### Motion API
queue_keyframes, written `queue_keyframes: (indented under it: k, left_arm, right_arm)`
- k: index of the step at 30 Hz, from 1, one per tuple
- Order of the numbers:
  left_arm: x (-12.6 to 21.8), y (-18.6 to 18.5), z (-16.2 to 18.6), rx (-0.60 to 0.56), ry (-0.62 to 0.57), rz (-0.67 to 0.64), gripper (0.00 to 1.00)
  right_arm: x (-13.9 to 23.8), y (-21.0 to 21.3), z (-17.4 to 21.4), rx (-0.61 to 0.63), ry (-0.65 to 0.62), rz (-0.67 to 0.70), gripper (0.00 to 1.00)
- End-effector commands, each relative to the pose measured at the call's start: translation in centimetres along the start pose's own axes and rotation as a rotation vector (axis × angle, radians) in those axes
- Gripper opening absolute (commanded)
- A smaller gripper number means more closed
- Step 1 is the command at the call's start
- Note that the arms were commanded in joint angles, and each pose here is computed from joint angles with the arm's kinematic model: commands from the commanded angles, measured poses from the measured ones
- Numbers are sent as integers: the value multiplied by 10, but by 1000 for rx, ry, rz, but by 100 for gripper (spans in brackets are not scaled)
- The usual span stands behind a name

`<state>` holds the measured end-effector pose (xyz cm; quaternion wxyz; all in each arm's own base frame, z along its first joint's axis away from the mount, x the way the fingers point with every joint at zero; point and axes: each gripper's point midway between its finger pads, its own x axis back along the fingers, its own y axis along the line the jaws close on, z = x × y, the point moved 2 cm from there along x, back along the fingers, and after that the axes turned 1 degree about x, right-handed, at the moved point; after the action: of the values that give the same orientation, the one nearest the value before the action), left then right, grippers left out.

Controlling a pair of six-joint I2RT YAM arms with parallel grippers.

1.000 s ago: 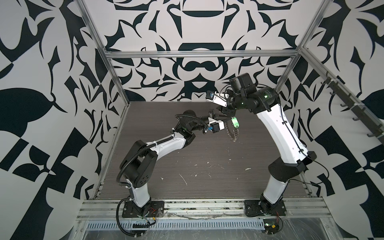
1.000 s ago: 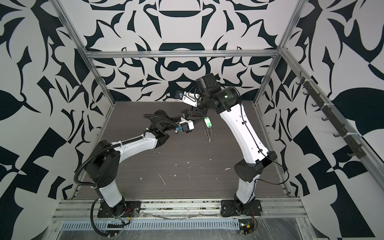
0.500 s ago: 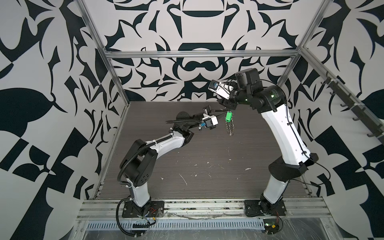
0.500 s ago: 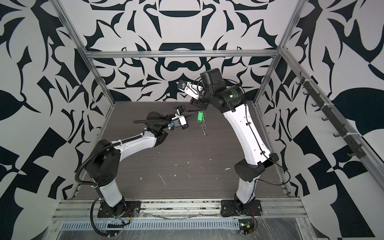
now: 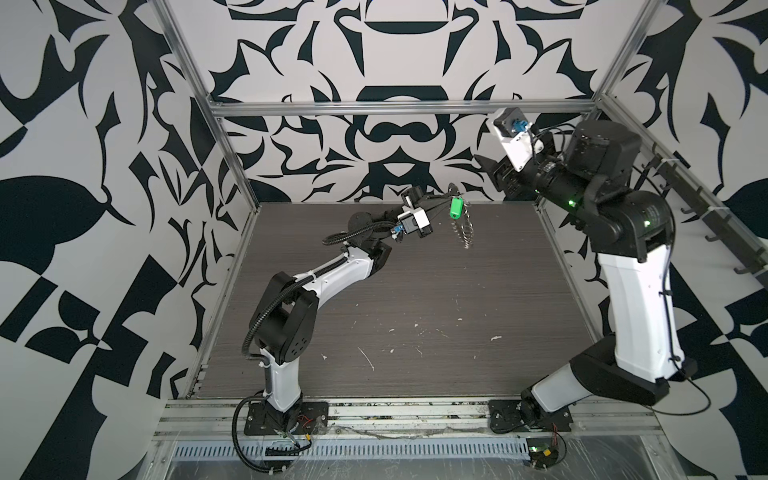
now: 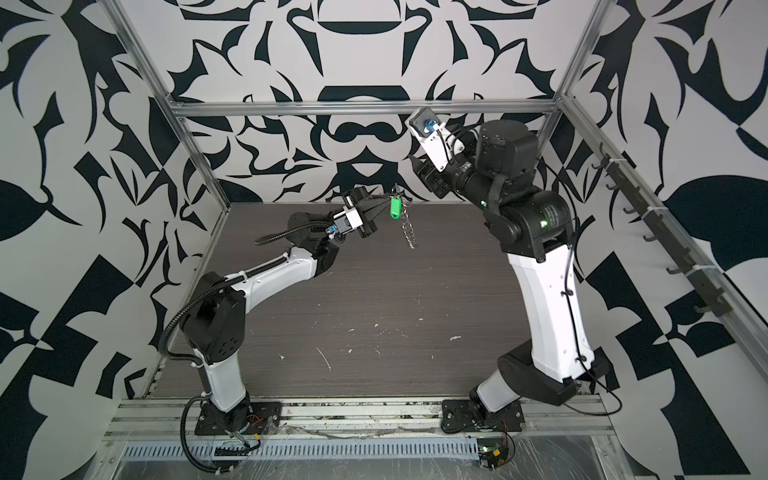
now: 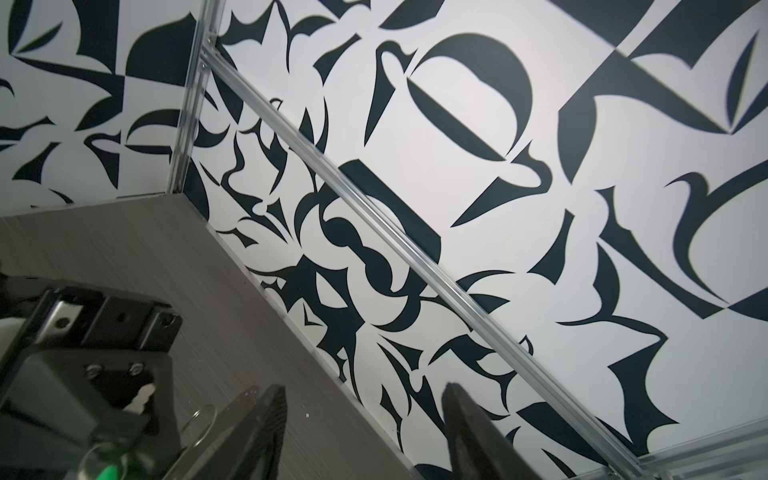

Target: Remove the keys from the keyring

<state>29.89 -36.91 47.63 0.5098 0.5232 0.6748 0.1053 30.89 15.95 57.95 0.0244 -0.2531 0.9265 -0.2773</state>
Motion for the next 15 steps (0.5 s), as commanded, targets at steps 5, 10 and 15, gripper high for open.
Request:
queue_keyframes:
  k: [5,10,15]
  left_arm:
    - [-12,44,-33,-69,-122,-75,0]
    - [-18,53,-40,-86,-154,-72,0]
    - [-21,58,-48,-88,-177,-66,0]
  right_arm:
    - [4,1,-13,-57,-92,-11,63]
    - [13,5,-22,-81,-129,-45,63]
    - [21,16,-29,-8,-171,-120,60]
